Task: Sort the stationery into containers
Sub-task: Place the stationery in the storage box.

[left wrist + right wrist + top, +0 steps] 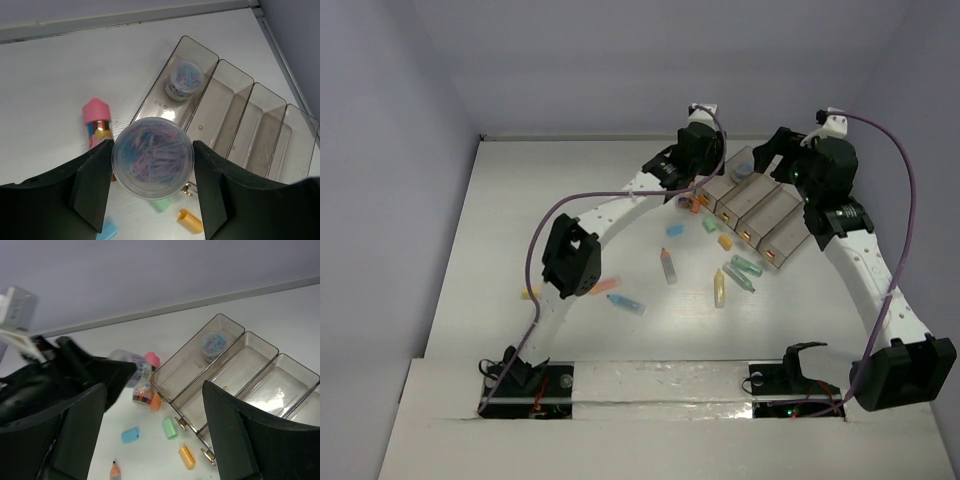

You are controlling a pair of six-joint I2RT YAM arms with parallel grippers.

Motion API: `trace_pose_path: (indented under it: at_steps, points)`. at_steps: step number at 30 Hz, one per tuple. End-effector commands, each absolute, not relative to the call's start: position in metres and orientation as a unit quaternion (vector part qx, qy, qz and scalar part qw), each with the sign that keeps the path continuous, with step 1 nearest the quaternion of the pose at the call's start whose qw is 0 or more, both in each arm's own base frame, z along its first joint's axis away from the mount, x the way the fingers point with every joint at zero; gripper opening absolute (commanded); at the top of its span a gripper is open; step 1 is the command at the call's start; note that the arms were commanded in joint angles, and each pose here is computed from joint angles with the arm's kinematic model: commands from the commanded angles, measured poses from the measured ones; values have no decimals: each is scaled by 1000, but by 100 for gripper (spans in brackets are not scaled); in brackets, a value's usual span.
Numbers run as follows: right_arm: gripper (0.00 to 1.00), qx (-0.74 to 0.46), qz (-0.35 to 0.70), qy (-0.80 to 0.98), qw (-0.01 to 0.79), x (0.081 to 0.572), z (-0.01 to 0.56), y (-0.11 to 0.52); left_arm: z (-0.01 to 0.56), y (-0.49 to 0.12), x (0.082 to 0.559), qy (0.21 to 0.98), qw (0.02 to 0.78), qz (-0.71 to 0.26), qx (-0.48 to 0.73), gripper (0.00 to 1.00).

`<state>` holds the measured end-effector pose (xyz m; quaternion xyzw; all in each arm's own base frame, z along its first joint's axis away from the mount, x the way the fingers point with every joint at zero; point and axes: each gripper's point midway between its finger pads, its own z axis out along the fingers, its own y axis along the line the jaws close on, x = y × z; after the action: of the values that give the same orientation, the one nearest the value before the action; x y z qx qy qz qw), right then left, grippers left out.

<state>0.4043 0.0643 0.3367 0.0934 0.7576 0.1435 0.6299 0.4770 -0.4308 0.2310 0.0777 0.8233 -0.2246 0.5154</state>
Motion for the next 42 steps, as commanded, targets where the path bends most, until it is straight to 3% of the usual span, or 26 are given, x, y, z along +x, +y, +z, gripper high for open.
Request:
trace_pose_path:
  at_steps: [1, 14, 30, 35, 38, 39, 42]
  points:
    - [82, 108, 144, 727, 662, 400, 358, 58, 292, -455, 478, 782, 553, -273, 82, 35]
    - [82, 94, 164, 732, 655, 385, 345, 65, 242, -480, 508, 781, 560, -267, 72, 35]
    - [84, 86, 165, 731, 657, 384, 341, 66, 199, -491, 514, 794, 543, -262, 82, 42]
    - [84, 76, 175, 734, 651, 384, 338, 72, 196, -491, 517, 792, 546, -259, 80, 40]
    - [84, 75, 174, 735, 652, 384, 338, 71, 195, -493, 518, 792, 546, -261, 83, 50]
    - [84, 76, 173, 735, 651, 384, 337, 71, 194, -492, 518, 792, 546, -260, 82, 63]
    - [84, 76, 173, 734, 652, 383, 338, 71, 198, -490, 518, 791, 550, -255, 80, 82]
